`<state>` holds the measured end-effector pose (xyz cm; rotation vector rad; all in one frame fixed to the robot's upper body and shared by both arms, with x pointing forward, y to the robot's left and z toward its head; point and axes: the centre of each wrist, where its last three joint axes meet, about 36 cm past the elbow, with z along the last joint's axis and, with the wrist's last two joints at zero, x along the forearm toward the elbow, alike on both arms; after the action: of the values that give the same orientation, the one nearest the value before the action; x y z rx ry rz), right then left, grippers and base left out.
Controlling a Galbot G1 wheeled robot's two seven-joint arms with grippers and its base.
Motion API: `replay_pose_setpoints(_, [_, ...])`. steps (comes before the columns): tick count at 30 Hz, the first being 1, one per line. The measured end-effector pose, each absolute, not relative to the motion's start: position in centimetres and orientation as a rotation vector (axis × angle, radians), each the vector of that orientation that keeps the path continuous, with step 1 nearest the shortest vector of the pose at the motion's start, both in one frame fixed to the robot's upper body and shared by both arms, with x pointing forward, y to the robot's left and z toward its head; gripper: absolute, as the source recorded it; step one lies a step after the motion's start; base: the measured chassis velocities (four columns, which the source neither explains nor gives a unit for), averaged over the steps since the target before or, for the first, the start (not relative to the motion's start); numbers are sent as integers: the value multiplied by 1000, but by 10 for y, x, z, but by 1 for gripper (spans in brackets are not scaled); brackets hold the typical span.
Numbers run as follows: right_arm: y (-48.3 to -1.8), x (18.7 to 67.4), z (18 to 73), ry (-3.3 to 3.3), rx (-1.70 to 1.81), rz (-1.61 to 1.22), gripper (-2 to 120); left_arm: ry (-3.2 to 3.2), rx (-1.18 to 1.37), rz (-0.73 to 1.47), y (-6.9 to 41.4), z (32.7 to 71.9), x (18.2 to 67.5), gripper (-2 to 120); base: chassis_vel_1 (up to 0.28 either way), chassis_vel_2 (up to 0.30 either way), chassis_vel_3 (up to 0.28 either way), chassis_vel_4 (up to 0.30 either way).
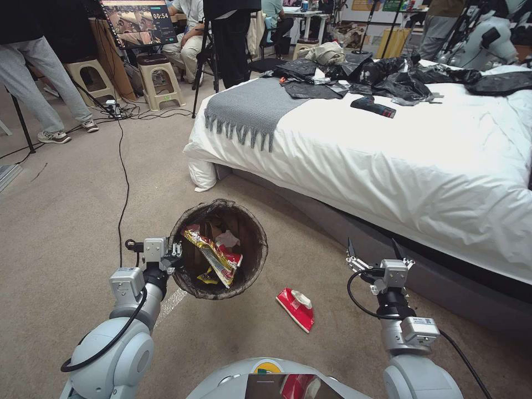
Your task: Pick up the trash bin, then pick up the garbage from the floor and place it into the trash bin.
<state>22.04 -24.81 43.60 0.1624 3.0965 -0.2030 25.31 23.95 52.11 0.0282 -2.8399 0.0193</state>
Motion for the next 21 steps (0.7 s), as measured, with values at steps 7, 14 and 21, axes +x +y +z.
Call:
replay_pose_setpoints(7, [-247,220,436,3097,156,-203,100,-2840,27,19,239,522,253,5,36,-27,-35,22])
replay_pose_setpoints(14, [-244,222,433,3093,140,-192,100,-2839,28,20,239,521,252,5,61,-62,-51,58])
replay_pose_setpoints(21, [-246,231,432,3106,101,-197,100,-2834,40,19,240,521,252,5,9,-20,-16,17])
